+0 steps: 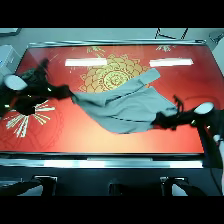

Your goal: Fold the clothes and pants, and hang the long-sleeved shirts on hangers.

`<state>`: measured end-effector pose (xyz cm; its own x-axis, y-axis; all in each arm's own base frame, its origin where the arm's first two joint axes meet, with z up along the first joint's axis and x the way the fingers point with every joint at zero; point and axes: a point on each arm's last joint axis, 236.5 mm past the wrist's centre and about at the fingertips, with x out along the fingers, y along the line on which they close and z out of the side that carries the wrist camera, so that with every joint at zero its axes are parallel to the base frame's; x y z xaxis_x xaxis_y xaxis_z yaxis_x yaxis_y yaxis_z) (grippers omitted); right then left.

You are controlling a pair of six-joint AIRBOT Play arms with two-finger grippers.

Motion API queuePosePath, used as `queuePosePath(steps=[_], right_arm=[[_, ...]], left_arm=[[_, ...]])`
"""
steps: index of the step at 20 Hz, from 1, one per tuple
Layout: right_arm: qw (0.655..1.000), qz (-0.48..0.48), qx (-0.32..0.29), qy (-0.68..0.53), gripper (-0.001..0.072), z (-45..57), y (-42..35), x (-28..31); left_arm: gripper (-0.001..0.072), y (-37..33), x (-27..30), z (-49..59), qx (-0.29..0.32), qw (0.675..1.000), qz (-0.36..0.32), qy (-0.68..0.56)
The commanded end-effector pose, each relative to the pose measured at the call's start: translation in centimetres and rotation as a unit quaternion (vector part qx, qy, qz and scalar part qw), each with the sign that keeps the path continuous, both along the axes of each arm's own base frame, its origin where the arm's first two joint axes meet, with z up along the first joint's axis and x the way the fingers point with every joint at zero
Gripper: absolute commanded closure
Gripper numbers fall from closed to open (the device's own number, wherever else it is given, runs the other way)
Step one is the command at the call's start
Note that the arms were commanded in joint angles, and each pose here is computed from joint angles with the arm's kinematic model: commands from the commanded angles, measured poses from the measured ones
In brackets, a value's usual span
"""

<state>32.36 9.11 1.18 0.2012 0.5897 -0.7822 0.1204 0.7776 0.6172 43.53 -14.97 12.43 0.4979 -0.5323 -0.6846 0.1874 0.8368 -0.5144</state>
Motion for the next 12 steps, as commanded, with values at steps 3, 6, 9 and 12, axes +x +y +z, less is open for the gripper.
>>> queuePosePath(steps=[3, 6, 9, 12], right_arm=[[0.834, -0.098, -0.18, -0.513, 0.0673, 38.0, -6.3, 6.3], [0.723, -0.168, -0.176, -0.647, 0.0673, 51.4, -6.8, -1.9], [0.691, -0.175, -0.168, -0.681, 0.0673, 54.1, -6.0, -6.6], [0.668, -0.198, -0.144, -0.703, 0.0673, 56.1, -6.2, -7.7]], left_arm=[[0.0683, 6.5, -5.3, 35.7, -0.033, 0.887, 0.112, -0.447], [0.0683, 7.5, -16.2, 45.8, -0.054, 0.805, 0.133, -0.576], [0.0683, 7.4, -23.1, 48.9, -0.062, 0.765, 0.133, -0.627], [0.0683, 8.3, -26.6, 51.5, -0.08, 0.722, 0.151, -0.671]])
